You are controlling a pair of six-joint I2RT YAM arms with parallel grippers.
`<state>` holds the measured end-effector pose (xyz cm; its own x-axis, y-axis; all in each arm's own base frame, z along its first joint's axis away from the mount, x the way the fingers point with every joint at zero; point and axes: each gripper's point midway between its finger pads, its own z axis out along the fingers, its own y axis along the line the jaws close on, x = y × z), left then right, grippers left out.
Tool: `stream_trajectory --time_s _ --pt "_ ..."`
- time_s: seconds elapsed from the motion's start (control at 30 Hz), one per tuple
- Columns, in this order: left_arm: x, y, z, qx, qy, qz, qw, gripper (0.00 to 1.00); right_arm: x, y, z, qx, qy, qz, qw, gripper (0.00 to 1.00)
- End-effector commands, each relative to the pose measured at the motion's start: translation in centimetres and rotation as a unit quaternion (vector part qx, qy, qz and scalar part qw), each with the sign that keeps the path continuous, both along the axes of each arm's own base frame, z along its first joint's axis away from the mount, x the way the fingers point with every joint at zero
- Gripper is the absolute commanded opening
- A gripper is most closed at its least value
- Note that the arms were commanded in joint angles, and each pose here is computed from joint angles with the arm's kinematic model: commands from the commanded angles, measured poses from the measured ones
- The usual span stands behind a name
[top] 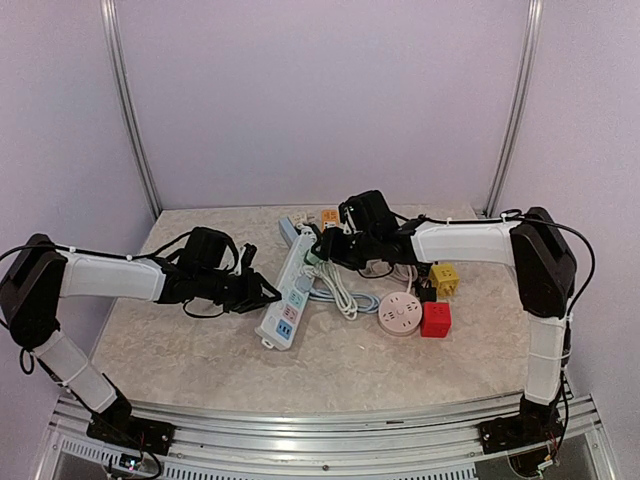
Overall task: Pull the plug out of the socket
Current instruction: Remove the plug from the socket.
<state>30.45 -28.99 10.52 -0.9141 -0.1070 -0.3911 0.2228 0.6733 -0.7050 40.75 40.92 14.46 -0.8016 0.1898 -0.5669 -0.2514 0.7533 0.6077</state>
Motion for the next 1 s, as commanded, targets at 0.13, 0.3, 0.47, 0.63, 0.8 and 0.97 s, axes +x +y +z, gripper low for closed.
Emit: stream_trajectory --time_s 0.13,0.3,0.47,0.63,0.8,0.97 --pt "-2.1 -2.4 1.7 -0.031 -0.024 -0.050 0.998 0.00 0.7 1.4 -2.5 -0.019 0.020 0.000 1.000 0.53" --pt "-2.4 -2.7 1.6 -0.030 -0.024 -0.055 0.998 0.00 1.4 1.7 -2.9 -0.031 0.018 -0.003 0.999 0.48" --pt "-2.8 -3.0 1.6 -0.028 -0.024 -0.061 0.997 0.00 1.6 1.7 -3.2 -0.032 0.019 -0.006 0.999 0.40" --pt "-3.3 -3.3 1.3 -0.024 -0.021 -0.067 0.997 0.01 1.9 1.7 -4.1 -0.039 0.026 -0.012 0.999 0.21" --pt "-3.4 -3.5 1.3 -0.026 -0.021 -0.071 0.997 0.18 1.7 1.8 -3.8 -0.034 0.027 -0.005 0.999 0.00" --pt "-2.6 -3.1 1.9 -0.025 -0.031 -0.063 0.997 0.59 0.6 2.1 -3.2 -0.019 0.029 0.013 0.999 0.00"
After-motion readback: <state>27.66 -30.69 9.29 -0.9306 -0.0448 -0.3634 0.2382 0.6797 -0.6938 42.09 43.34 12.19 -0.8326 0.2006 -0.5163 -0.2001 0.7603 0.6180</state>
